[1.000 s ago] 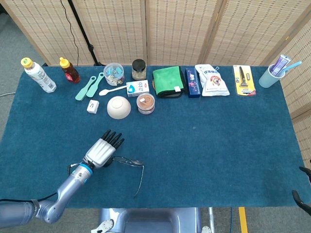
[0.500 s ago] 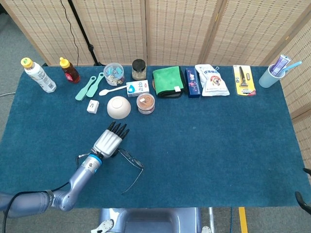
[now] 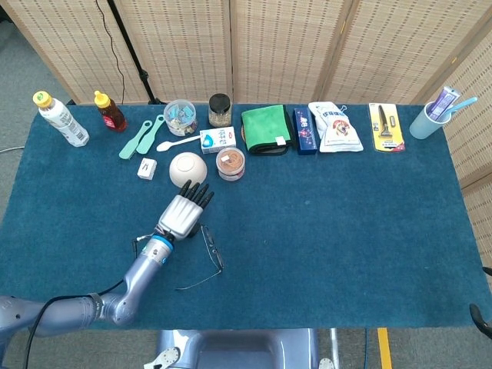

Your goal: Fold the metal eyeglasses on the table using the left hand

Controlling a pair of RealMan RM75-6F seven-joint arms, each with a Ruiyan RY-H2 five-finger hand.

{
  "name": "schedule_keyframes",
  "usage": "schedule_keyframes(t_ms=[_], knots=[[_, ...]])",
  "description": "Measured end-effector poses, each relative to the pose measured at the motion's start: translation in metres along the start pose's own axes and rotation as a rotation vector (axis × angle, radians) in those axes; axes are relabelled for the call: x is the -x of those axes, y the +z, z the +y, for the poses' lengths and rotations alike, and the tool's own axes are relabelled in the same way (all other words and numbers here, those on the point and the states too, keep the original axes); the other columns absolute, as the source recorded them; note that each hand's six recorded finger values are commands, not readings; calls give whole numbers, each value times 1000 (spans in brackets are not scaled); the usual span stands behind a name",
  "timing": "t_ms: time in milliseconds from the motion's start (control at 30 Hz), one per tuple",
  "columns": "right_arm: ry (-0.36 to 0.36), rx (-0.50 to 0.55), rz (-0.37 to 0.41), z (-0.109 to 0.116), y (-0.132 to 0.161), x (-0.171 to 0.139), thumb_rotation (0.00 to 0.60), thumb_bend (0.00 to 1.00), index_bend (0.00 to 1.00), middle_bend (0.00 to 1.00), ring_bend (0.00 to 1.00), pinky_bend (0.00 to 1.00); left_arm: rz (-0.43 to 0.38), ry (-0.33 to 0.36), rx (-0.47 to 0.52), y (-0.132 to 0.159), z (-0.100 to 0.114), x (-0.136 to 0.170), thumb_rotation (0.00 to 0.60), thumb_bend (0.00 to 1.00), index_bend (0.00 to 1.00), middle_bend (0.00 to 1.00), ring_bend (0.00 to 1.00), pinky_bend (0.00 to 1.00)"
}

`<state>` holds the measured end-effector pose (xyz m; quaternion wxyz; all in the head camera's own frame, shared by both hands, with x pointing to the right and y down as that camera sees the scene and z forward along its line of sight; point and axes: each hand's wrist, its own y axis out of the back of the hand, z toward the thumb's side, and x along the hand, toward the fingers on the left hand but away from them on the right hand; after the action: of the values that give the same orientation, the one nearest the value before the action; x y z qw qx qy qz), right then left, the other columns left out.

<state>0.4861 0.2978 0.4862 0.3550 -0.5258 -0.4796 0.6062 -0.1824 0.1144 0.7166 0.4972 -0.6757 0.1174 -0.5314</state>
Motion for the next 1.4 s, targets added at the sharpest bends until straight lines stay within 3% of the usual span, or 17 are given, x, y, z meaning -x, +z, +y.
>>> schedule_keyframes(t_ms=[300,667,1033,1400], knots=[[5,10,27,-3,7,3,600,311,232,89,104,210,-57,8,25,-6,6,44,410,387,0,0,0,0],[-1,17,42,-3,10,3,600,311,232,89,104,210,-194,12,28,23,11,114,360,343,0,0,0,0],[-3,21,21,-2,2,-2,600,311,235,89,104,210,-243,-3,-4,59,-2,131,340,309,0,0,0,0],[0,24,8,-3,-3,-4,600,311,236,89,104,210,-212,14,-66,71,-13,122,336,309,0,0,0,0]])
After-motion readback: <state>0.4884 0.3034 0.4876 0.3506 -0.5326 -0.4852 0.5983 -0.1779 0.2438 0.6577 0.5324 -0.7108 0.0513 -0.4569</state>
